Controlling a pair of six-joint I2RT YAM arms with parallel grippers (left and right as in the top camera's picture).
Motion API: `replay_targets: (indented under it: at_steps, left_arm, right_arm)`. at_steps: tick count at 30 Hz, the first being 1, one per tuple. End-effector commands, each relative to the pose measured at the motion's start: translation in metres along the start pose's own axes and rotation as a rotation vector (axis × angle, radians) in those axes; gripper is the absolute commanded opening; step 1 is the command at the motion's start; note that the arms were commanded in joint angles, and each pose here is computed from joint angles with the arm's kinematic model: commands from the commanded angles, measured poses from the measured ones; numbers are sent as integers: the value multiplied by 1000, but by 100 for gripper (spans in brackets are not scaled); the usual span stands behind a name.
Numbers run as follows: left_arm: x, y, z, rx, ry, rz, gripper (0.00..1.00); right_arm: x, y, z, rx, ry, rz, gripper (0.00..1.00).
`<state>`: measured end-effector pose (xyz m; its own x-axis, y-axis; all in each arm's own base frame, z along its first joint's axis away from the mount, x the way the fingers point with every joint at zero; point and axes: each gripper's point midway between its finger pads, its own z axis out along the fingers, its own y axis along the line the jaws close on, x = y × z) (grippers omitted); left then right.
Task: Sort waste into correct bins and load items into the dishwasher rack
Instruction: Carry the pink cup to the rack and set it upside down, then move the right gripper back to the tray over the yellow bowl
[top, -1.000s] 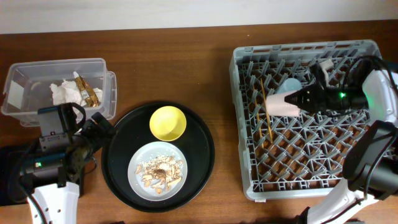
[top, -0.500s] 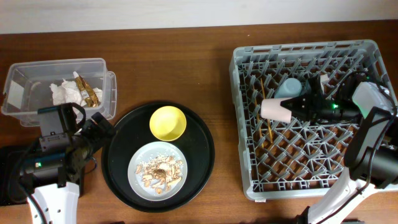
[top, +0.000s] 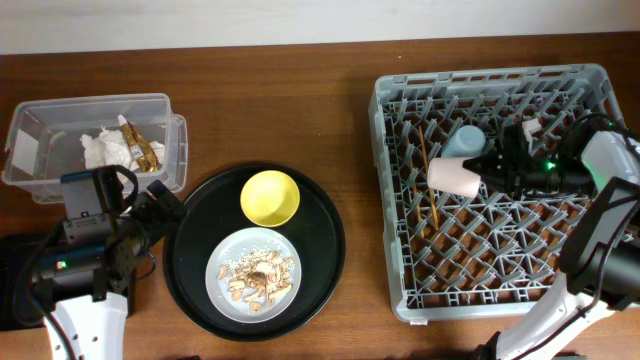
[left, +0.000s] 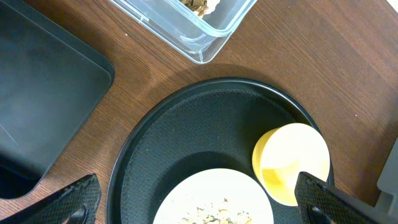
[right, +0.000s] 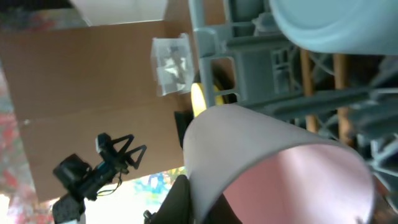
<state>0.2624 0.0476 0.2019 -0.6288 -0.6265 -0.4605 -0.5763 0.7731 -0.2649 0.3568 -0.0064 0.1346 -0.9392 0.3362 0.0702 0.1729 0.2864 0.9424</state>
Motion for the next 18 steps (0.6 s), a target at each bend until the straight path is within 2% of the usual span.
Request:
replay_targets:
  at_steps: [1,4,12,18]
  left_arm:
    - [0,0,0,6,2,3,99]
    - [1,0,0,5,2,3,99]
    - [0,0,0,6,2,3,99]
    - [1,0,0,5,2,3,99]
  right_arm:
    - [13,-71,-29,444,57,133,10]
    - [10,-75,-41,550,11,159,14]
    - [4,-50,-81,751,-119,181,15]
    - [16,-13,-93,773,-182,108,15]
